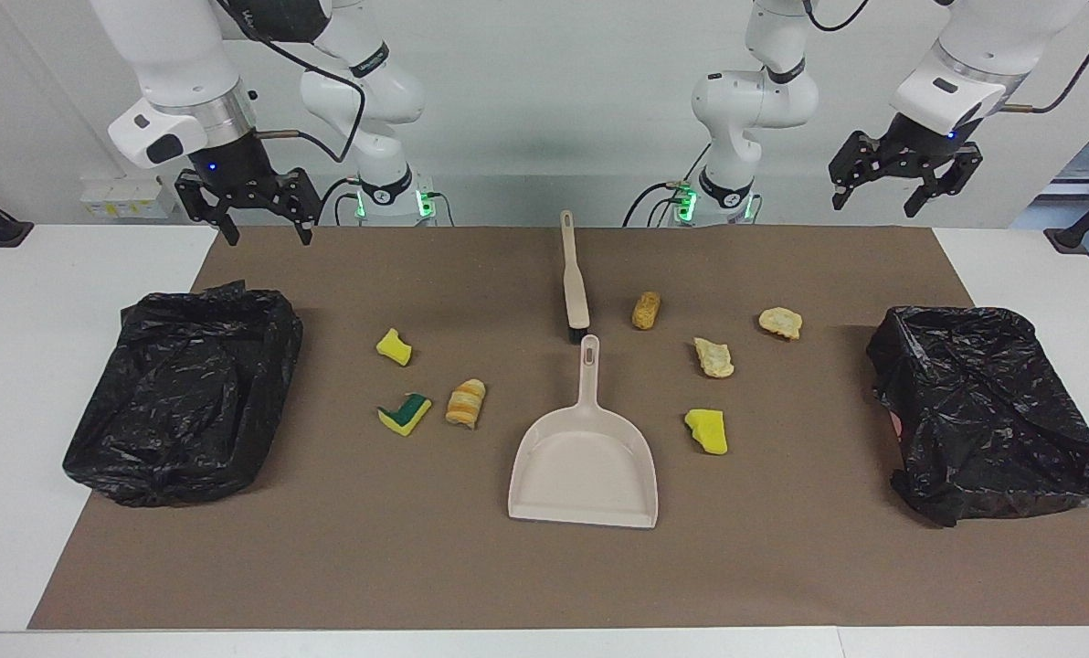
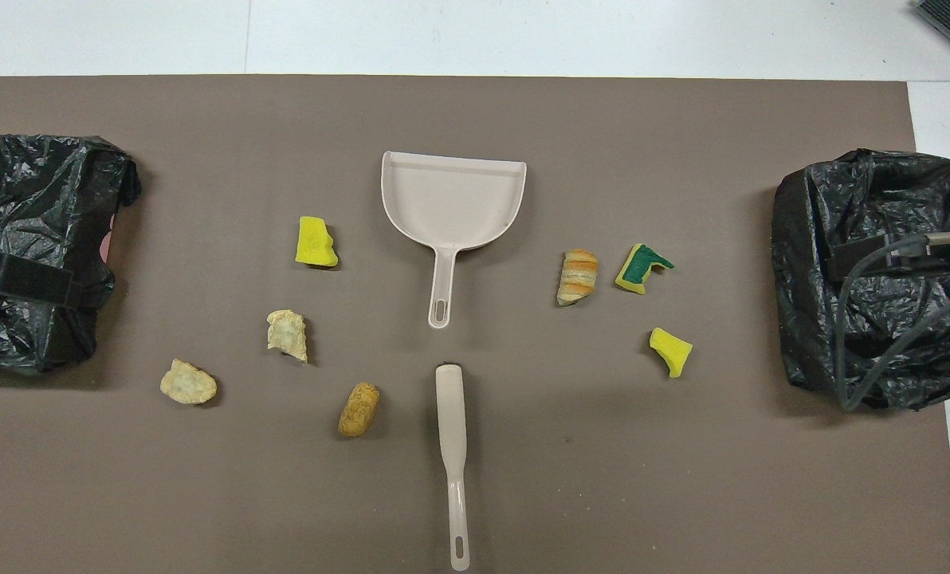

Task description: Sweep and dump trash in bin

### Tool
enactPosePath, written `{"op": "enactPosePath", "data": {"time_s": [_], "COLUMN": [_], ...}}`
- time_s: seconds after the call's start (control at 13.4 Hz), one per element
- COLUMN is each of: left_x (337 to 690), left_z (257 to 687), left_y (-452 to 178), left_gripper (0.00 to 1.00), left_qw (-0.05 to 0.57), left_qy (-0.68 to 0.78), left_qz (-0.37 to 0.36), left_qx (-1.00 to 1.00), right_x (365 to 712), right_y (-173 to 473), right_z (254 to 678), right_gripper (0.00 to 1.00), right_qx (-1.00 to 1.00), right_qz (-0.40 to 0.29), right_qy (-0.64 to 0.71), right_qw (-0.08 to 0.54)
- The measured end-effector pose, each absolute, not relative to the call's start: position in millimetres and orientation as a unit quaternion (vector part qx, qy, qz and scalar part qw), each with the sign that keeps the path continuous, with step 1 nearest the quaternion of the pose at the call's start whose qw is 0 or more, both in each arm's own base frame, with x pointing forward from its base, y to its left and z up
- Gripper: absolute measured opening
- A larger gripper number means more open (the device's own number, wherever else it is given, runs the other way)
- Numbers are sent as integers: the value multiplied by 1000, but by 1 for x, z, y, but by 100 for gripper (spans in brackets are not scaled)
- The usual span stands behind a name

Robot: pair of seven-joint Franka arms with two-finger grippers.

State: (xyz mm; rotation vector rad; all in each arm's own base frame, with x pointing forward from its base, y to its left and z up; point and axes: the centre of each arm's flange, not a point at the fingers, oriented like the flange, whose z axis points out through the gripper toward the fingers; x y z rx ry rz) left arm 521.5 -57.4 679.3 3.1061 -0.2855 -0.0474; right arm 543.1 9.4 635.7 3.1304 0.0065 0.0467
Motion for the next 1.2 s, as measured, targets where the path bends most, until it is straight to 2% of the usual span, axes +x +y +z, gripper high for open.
{"op": "enactPosePath", "data": {"time_s": [1.2], "left_x": [520], "left_z": [682], "left_y": [-52], "left_gripper": [100], "left_qw": [11], "left_qy": [-86], "left_qz": [-13], "left_qx": [996], "right_x": [543], "right_y": [9], "right_z": [636], "right_gripper": [100], "right_qx": [1000], "right_qz": [15], "right_qy": [2], "right_qw": [5]}}
